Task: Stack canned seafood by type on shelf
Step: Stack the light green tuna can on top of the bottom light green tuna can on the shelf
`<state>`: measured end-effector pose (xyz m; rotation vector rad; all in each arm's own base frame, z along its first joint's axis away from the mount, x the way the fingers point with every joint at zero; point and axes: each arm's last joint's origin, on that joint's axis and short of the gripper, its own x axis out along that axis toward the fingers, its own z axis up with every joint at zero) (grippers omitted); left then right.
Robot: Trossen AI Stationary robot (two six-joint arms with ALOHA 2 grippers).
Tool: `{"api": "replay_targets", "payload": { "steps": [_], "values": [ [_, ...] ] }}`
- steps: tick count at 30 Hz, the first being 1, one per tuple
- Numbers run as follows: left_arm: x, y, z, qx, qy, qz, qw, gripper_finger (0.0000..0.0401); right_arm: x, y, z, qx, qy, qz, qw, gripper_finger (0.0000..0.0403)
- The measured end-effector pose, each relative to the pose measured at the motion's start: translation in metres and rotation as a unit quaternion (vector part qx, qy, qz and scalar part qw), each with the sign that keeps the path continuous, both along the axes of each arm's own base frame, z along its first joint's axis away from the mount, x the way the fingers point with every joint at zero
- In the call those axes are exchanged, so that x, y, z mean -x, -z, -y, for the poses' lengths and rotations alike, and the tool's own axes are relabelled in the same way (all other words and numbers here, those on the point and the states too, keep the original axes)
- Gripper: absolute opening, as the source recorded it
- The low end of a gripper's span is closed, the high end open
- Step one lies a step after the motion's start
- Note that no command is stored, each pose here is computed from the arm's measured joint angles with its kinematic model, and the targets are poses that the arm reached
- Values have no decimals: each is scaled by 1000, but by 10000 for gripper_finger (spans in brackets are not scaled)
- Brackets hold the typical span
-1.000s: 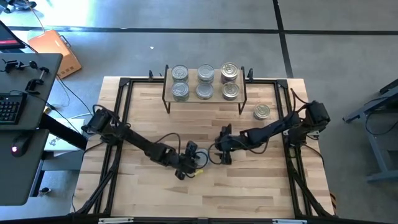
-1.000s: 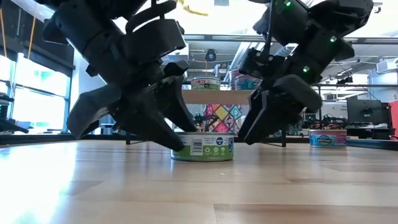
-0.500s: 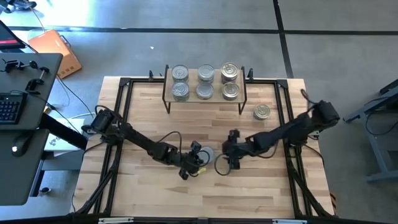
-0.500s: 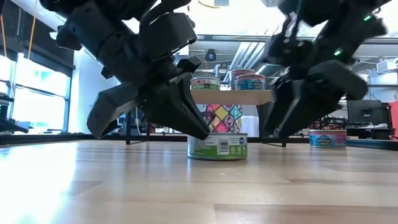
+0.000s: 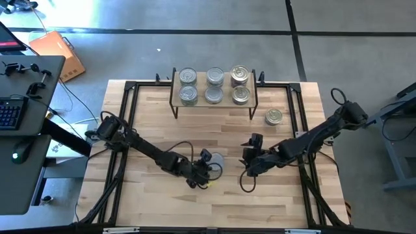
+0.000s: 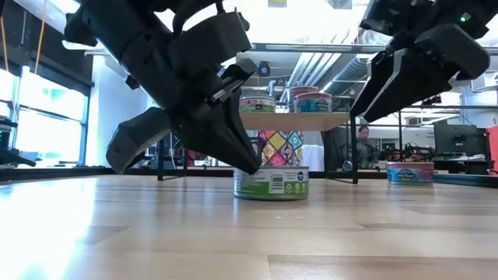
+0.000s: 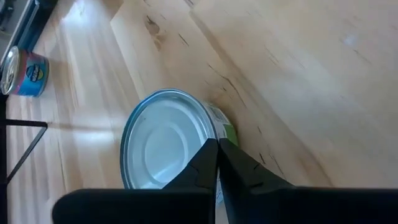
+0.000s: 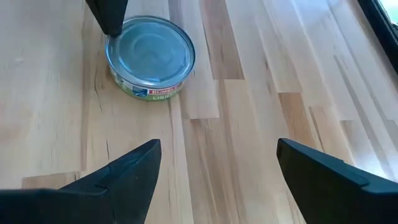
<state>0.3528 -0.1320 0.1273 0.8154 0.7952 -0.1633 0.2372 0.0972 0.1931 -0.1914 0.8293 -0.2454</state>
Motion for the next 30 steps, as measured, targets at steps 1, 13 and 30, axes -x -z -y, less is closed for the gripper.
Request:
{"api": "replay_targets", "payload": {
  "steps": [1,13,30],
  "values": [
    [0,-1,0,-3,-2,-3,1000,0,0,0,0,0,-1,-1,1000,312],
    [-3,-13,10,-53,-32,18,998,0,4,9,2,4,12,-7,1000,312],
    [-3,-14,5,-56,-75,33,995,1,-37,29,-17,57,-178,46,981,312]
  ]
}}
